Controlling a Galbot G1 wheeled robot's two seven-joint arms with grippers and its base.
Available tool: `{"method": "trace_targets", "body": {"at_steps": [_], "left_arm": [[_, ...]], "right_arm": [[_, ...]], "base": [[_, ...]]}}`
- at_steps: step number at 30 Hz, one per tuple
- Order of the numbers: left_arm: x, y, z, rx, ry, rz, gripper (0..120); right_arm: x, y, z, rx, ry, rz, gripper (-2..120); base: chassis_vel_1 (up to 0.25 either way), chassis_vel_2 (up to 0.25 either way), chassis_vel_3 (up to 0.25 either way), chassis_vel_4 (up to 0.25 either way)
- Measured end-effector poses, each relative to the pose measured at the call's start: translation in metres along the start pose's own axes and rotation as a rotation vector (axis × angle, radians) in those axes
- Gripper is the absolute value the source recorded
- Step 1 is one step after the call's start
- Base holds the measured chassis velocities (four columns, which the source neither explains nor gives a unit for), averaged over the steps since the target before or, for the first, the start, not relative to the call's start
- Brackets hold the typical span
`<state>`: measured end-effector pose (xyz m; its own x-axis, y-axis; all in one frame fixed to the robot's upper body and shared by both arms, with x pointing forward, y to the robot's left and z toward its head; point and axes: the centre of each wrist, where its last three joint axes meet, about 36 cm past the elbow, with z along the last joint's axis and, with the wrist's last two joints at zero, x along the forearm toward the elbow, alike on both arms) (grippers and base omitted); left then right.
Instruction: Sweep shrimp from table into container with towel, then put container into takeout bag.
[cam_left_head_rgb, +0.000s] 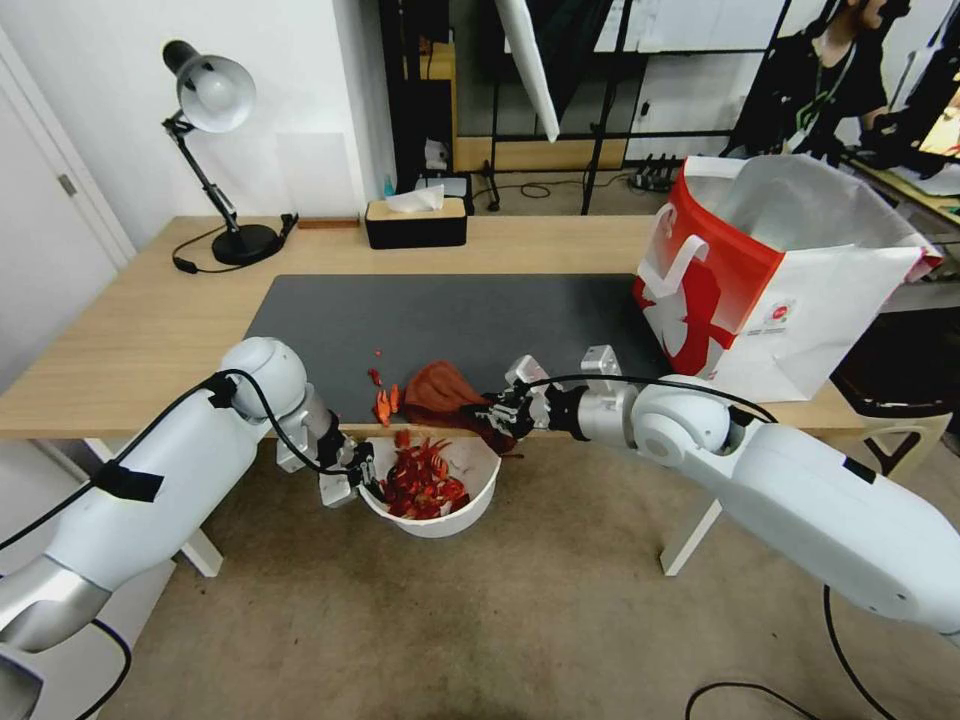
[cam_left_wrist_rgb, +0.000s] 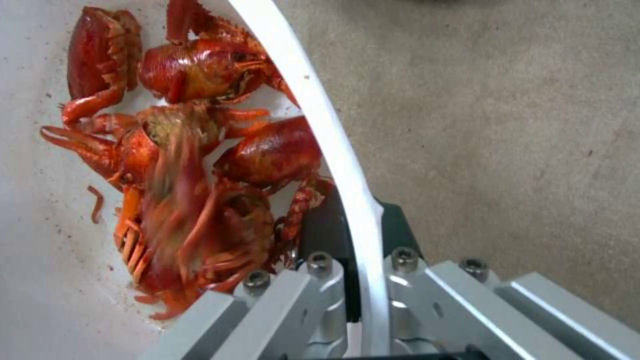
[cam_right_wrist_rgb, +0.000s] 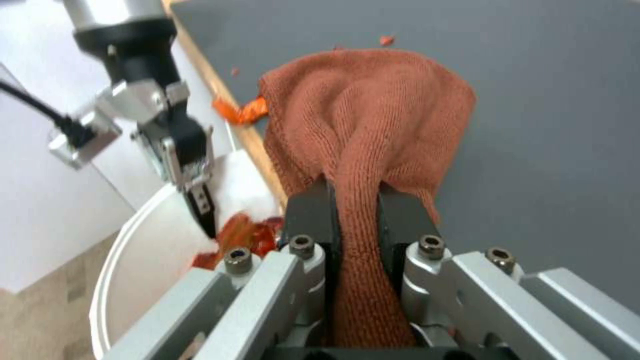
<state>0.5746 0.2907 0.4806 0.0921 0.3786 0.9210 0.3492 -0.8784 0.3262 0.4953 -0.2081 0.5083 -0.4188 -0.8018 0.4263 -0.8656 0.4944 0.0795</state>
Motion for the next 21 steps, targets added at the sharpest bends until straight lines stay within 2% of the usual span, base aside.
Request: {"method": "trace_targets", "body": {"at_steps": [11, 21], "left_arm": [[0.000, -0.004, -0.001, 0.006, 0.000, 0.003, 0], [-0.002, -0.020, 0.000, 0.037, -0.005, 0.010, 0]], "right_arm": [[0.003, -0.014, -0.007, -0.064, -0.101, 0.020, 8], [-0.035, -0.042, -0.023, -0.186, -0.272, 0.007, 8]], "base": [[0.000, 0.000, 0.000, 0.000], [0.000, 0.000, 0.000, 0.000]]}}
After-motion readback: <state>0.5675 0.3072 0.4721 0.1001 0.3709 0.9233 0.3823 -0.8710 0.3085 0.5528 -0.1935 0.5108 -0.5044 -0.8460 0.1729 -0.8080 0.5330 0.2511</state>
